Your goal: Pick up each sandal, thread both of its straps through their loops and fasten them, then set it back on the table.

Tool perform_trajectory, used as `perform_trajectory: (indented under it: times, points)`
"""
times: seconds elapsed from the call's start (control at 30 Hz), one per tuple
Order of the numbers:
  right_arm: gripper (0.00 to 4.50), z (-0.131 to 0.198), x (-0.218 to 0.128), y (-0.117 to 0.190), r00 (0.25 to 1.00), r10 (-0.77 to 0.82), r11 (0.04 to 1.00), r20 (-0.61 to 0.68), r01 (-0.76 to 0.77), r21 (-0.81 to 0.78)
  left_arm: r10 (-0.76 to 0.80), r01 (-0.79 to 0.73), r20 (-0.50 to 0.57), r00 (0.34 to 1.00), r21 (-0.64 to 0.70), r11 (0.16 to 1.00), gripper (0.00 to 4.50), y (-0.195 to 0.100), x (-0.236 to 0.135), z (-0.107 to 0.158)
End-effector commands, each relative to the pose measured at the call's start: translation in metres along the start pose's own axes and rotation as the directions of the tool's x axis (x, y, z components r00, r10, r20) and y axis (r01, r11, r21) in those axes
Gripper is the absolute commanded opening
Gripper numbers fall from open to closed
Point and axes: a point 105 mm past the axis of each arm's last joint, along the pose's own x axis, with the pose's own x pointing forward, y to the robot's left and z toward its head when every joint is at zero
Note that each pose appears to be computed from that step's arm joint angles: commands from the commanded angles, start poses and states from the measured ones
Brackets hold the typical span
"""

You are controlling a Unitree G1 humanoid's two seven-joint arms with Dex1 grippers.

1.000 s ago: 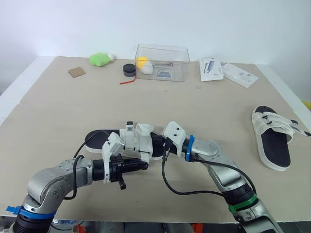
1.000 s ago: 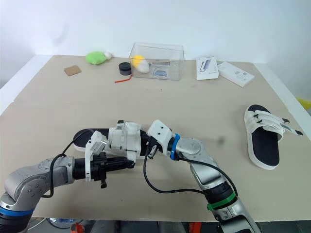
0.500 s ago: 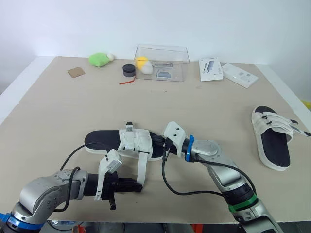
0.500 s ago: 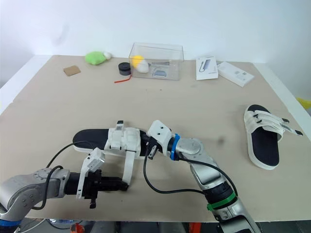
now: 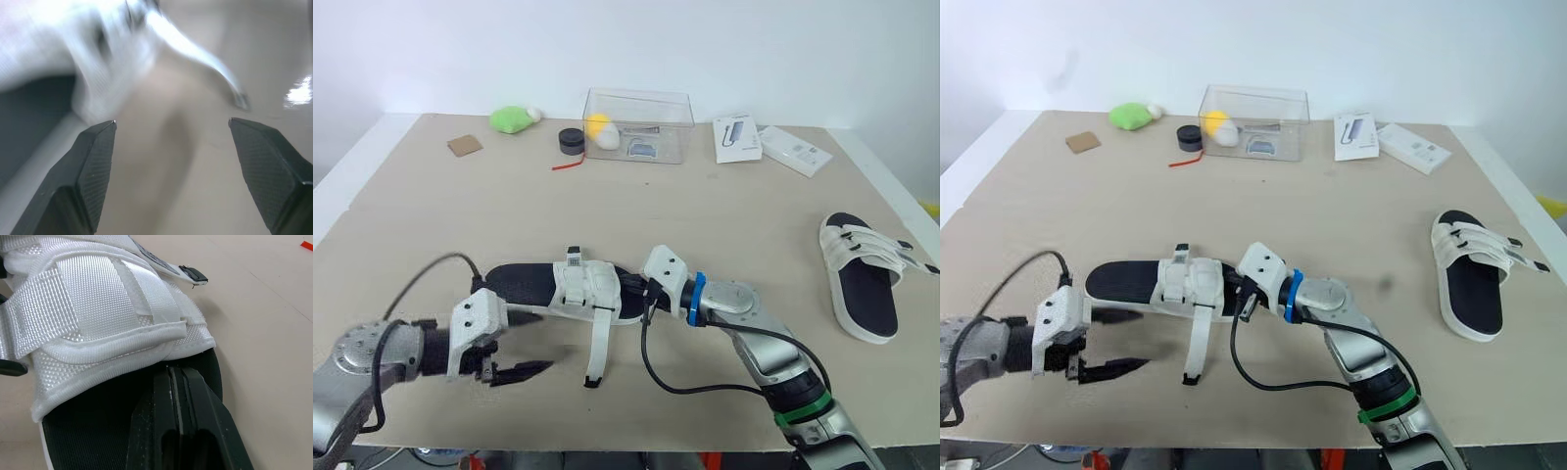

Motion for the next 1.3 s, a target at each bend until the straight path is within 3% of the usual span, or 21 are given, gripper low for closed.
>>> perform_trajectory:
  times: [0.03, 0.1, 0.23, 0.43, 0.93, 1.03, 1.23, 1.3]
  points:
    - [0.0, -0.012, 0.005, 0.006, 0.998, 0.035, 0.999, -0.045, -0.034, 0.018, -0.046, 0.032, 0.025, 0.999, 0.412, 0.911, 3.77, -0.006, 0.0, 0.003]
    - [0.0, -0.012, 0.005, 0.006, 0.998, 0.037, 0.999, -0.046, -0.037, 0.013, -0.061, 0.01, 0.075, 0.995, 0.548, 0.837, 3.77, -0.008, 0.005, 0.009]
    - [0.0, -0.011, 0.005, 0.003, 0.998, 0.036, 0.999, -0.045, -0.036, 0.007, -0.141, 0.053, 0.071, 0.987, 0.693, 0.719, 3.77, -0.02, 0.016, 0.006]
    - [0.0, -0.01, 0.004, 0.002, 0.998, 0.033, 0.999, -0.048, -0.033, -0.001, -0.19, 0.021, 0.119, 0.975, 0.796, 0.605, 3.77, -0.029, 0.043, 0.006]
    - [0.0, -0.009, 0.0, 0.001, 0.998, 0.015, 1.0, -0.055, -0.015, 0.004, -0.263, -0.023, 0.197, 0.944, 0.838, 0.546, 3.77, -0.03, 0.072, 0.022]
    - [0.0, -0.009, 0.0, 0.001, 0.998, 0.013, 1.0, -0.055, -0.013, 0.005, -0.279, -0.034, 0.219, 0.935, 0.839, 0.544, 3.0, -0.031, 0.073, 0.027]
    - [0.0, -0.01, 0.0, 0.0, 0.998, 0.01, 1.0, -0.056, -0.009, 0.009, -0.325, -0.042, 0.271, 0.906, 0.822, 0.568, 0.24, -0.036, 0.068, 0.041]
    - [0.0, -0.01, -0.001, 0.001, 0.998, 0.008, 1.0, -0.057, -0.007, 0.01, -0.326, -0.044, 0.307, 0.894, 0.785, 0.618, 0.05, -0.035, 0.065, 0.05]
